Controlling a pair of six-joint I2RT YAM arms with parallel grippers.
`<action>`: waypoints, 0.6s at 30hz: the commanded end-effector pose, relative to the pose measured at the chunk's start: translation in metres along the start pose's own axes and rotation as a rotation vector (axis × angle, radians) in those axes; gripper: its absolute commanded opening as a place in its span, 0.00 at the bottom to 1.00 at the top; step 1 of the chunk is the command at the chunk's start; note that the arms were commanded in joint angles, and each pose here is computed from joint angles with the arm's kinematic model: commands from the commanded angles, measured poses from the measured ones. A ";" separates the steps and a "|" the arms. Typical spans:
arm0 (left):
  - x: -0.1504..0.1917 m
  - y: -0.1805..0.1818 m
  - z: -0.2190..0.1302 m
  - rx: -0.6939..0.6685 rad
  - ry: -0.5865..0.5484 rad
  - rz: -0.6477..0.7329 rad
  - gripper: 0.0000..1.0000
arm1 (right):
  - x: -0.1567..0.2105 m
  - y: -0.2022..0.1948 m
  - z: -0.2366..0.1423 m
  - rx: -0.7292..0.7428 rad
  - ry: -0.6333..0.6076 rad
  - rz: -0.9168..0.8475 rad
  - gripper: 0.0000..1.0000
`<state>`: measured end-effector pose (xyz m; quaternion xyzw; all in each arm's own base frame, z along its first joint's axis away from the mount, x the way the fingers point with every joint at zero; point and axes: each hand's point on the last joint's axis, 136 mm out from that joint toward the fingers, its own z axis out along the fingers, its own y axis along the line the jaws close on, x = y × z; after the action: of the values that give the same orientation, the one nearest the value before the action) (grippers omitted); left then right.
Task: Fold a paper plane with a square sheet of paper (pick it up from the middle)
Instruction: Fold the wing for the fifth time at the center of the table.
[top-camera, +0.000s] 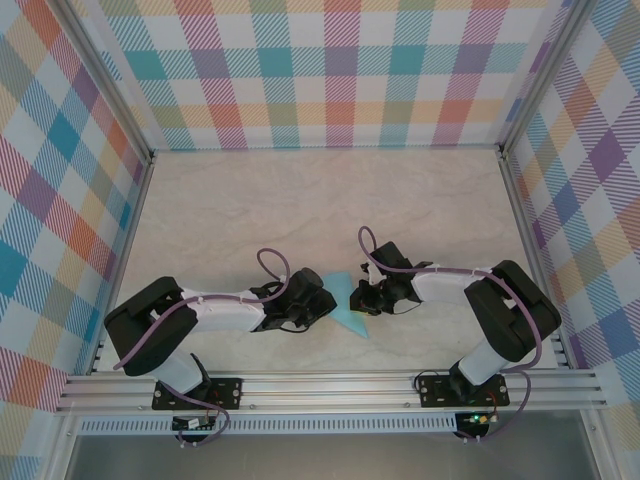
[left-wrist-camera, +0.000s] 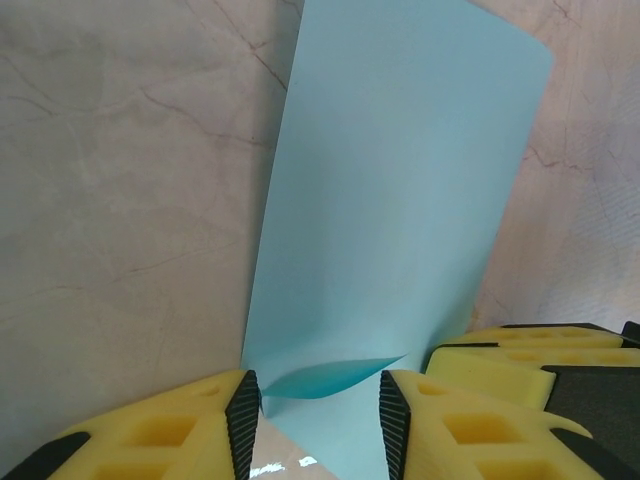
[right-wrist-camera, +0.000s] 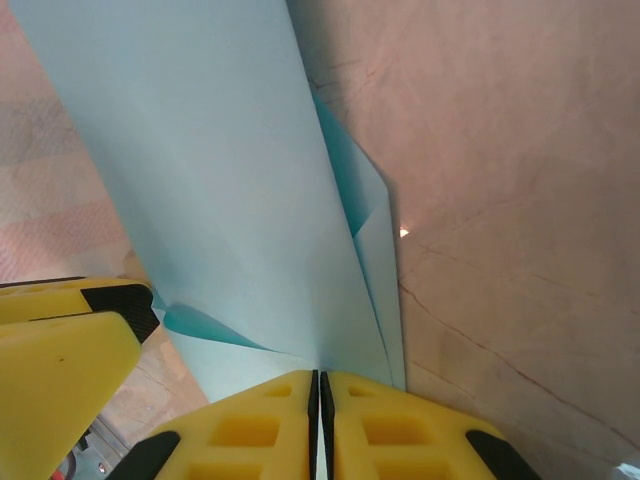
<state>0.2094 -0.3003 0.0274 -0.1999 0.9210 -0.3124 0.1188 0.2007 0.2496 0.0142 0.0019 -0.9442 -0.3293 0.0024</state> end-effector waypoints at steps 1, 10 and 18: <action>0.000 -0.003 -0.005 -0.008 -0.017 0.005 0.43 | 0.006 -0.014 0.001 0.034 0.010 0.027 0.13; 0.003 0.004 -0.005 -0.012 -0.015 -0.029 0.45 | 0.005 -0.012 0.000 0.031 0.005 0.027 0.13; 0.004 -0.003 0.004 0.003 -0.001 -0.029 0.41 | 0.006 -0.013 0.000 0.031 0.006 0.028 0.13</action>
<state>0.2094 -0.2990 0.0265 -0.2150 0.9186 -0.3090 0.1200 0.2009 0.2495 0.0142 0.0014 -0.9442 -0.3293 0.0023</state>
